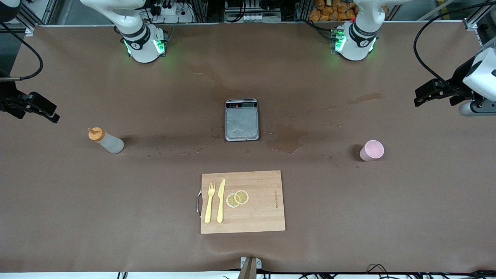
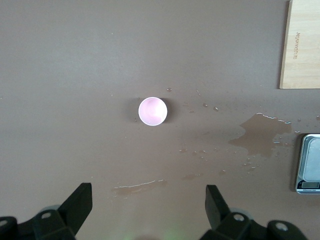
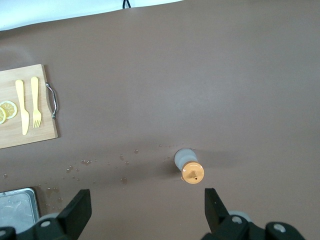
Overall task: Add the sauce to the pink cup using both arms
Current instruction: 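Reach the left gripper down to the pink cup and grasp it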
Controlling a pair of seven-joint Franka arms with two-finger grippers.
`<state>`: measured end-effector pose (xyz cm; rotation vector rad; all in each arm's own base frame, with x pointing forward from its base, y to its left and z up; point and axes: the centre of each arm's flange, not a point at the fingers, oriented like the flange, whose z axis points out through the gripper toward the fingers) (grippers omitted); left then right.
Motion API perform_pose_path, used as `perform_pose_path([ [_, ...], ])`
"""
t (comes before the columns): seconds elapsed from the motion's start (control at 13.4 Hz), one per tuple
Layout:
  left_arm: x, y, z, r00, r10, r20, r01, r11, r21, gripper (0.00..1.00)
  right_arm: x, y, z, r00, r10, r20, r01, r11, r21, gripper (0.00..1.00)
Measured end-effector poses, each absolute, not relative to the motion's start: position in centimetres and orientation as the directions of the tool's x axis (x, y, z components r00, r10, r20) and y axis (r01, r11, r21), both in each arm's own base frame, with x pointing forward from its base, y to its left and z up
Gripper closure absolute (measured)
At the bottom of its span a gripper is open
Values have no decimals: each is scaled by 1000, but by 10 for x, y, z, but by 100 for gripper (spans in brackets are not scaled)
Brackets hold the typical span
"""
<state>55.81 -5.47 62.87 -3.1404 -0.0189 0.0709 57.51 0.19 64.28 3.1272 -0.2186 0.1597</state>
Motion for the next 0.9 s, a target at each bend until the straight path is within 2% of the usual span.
perform_pose_path([
  [0.45,562,-54,625,999,3,-50,3,-1000,1,0,575,2,642,985,-139,99,-139,-990,-4,0],
  [0.67,583,-54,586,995,-5,-95,-4,-1000,8,0,575,0,642,985,-139,101,-139,-990,0,0],
  [0.9,612,-52,522,996,0,-95,2,-1000,19,0,575,-8,643,989,-106,107,-111,-993,41,0],
])
